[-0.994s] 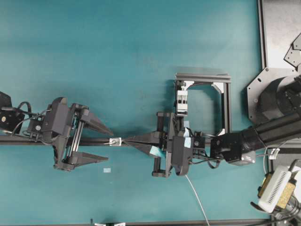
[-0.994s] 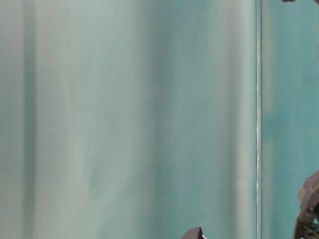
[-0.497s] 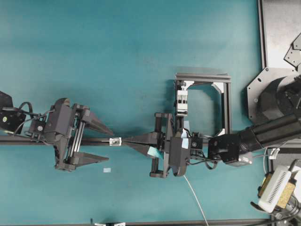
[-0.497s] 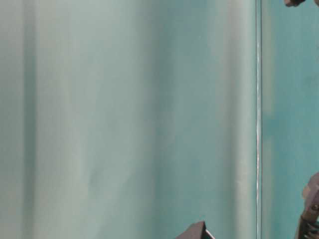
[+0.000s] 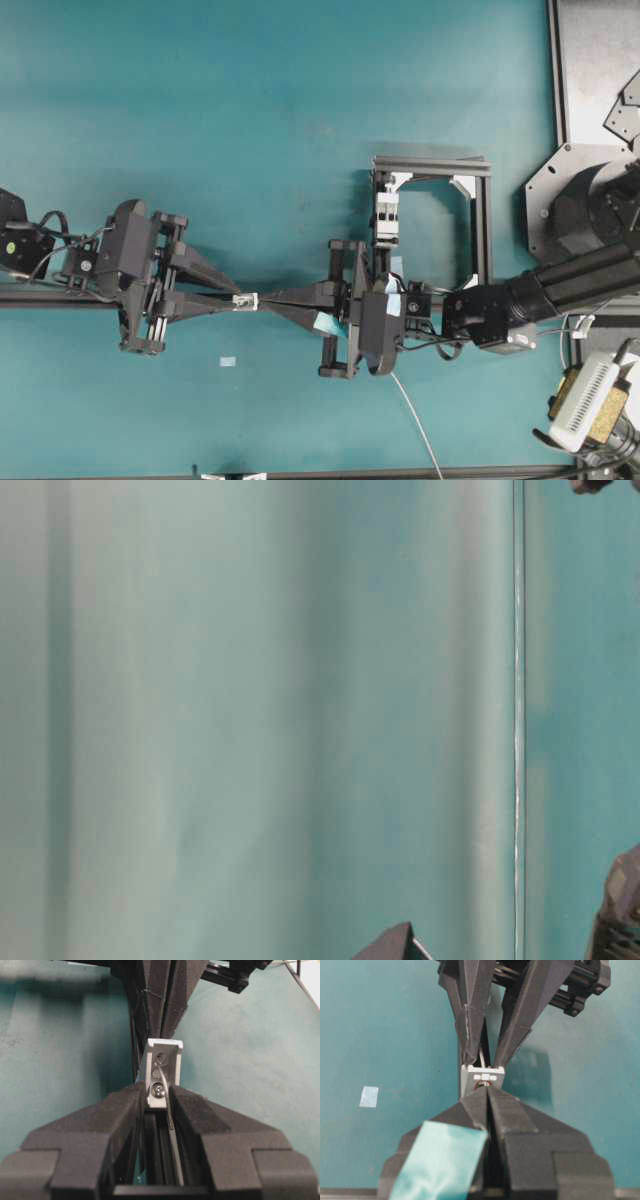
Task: Insert the wire into the hole on the right side and pull it with the left arm.
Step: 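Grasp the protruding wire tip with the left gripper beside the bracket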
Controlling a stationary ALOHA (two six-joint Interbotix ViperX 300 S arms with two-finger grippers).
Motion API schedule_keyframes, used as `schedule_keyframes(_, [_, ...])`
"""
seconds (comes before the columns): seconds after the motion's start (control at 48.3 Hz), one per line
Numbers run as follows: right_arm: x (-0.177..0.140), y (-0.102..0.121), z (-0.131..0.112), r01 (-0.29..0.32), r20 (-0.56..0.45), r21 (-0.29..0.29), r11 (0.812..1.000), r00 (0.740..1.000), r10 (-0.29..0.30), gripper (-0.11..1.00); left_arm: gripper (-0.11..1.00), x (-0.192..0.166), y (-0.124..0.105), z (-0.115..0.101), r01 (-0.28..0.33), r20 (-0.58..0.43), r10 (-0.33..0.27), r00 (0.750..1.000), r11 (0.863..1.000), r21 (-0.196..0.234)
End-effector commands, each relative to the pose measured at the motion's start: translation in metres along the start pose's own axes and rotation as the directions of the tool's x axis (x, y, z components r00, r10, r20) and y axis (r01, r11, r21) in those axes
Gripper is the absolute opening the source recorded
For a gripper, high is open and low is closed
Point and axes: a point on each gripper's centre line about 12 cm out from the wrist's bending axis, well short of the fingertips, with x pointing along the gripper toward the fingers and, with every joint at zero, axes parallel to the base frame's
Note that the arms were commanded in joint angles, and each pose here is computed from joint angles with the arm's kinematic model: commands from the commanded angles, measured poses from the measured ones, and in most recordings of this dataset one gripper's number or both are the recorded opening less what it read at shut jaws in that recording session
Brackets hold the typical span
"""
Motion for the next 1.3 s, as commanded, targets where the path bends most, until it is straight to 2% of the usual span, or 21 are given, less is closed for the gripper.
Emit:
schedule_keyframes(0.0, [0.0022,0.0001,0.0092,0.004,0.027,0.019,1.0,1.0,-0.005,0.03,-0.04,-0.0009,-0.0088,0.0124,0.025,0.032,-0.025,0.999,1.0,0.004])
schedule_keyframes(0.476, [0.0014,-0.0001,0.0054,0.0,0.001,0.016,1.0,1.0,0.0,0.03,-0.04,-0.0031,-0.0099,0.0116,0.02,-0.011,-0.02,1.0,1.0,0.009])
schedule_keyframes(0.932, [0.0013,0.0003,0.0047,-0.003,-0.008,0.017,1.0,1.0,0.003,0.03,-0.04,-0.0053,-0.0109,0.0166,0.022,-0.002,-0.022,1.0,1.0,0.021])
schedule_keyframes(1.056, [0.0014,0.0001,0.0042,-0.001,-0.01,0.017,1.0,1.0,0.001,0.03,-0.1,-0.0064,-0.0112,0.0182,0.023,0.003,-0.023,1.0,0.999,0.03])
schedule_keyframes(1.284, [0.0016,-0.0002,0.0048,-0.001,-0.008,0.017,1.0,1.0,0.001,0.03,-0.1,-0.0061,-0.0115,0.0187,0.025,0.004,-0.025,1.0,0.999,0.032])
